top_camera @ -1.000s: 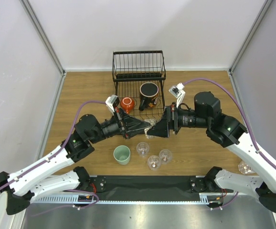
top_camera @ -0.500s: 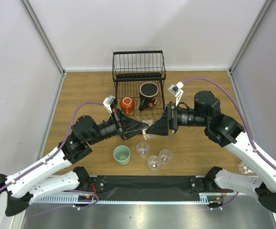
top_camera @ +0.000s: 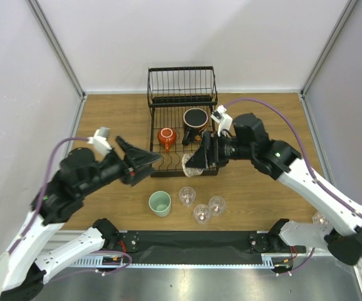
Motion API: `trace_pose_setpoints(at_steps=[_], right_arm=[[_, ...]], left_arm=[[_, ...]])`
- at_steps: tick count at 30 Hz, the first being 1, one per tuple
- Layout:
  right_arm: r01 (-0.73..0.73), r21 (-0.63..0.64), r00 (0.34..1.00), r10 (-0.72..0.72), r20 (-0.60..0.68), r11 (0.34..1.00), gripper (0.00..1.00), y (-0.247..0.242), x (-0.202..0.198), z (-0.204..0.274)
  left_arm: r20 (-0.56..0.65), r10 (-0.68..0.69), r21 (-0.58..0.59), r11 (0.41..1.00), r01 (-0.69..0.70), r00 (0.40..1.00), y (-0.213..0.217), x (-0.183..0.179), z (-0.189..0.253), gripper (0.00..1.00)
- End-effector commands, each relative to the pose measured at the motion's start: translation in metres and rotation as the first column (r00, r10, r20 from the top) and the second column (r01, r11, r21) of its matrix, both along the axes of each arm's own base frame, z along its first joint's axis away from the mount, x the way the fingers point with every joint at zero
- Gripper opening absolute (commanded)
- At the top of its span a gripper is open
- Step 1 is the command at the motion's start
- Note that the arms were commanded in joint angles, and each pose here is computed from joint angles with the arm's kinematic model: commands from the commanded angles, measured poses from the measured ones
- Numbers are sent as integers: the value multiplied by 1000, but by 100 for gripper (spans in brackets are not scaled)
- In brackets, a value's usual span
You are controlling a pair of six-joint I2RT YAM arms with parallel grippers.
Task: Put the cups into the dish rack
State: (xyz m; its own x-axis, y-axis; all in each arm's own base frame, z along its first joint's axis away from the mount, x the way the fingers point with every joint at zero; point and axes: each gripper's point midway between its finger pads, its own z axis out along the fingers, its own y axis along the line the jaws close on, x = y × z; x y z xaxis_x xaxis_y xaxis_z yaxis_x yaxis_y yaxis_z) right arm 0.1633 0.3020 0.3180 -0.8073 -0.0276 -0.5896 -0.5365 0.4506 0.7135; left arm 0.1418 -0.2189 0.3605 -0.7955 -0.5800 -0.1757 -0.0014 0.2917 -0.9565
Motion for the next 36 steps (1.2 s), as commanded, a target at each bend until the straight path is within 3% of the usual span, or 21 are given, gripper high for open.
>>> trace_pose_setpoints(at_steps=[1,5,8,16,17,22,24,28,29,31,32,35,36], right_arm=[[227,-166,974,-226,27,960,0,-11,49,-25],[372,-330,921,-388,19,868,0,-16,92,-67],[432,-492,879,-476,40,756,0,-23,123,-112],[544,-610,801,-573,173,576,0,-25,175,-172],[548,-656,788,-583,196,520,0,-33,179,-188],[518,-717,796,-570,205,466,0,-31,188,-214],[537,-727,785,-569,246,427,6,-35,192,-216],[505,-753,802,-552,228,422,23,-38,192,-233],[498,-756,808,-545,226,425,37,-38,191,-234],[495,-753,812,-540,222,434,52,-37,191,-231],[491,-746,818,-533,217,450,68,-35,190,-229],[491,-730,823,-528,210,475,87,-34,186,-223],[487,-727,828,-521,208,484,89,-33,184,-222]], left_arm=[[-93,124,352,932,-84,988,60,-19,-57,79],[-96,114,403,913,-66,989,66,-23,-66,71],[-81,115,386,919,-75,990,69,-26,-64,68],[-78,76,348,936,-44,994,66,-34,-62,63],[-88,55,345,938,-21,995,62,-36,-63,61],[-108,-22,353,934,59,994,48,-36,-70,58],[-122,-41,363,928,83,992,42,-34,-72,58],[-143,-68,376,919,118,987,38,-35,-79,59],[-146,-72,373,920,122,987,36,-34,-80,59],[-164,-86,372,917,142,983,32,-34,-84,59],[-168,-91,370,917,148,982,31,-34,-85,59],[-186,-100,374,913,164,978,27,-32,-91,59],[-187,-103,375,912,168,977,25,-32,-92,59]])
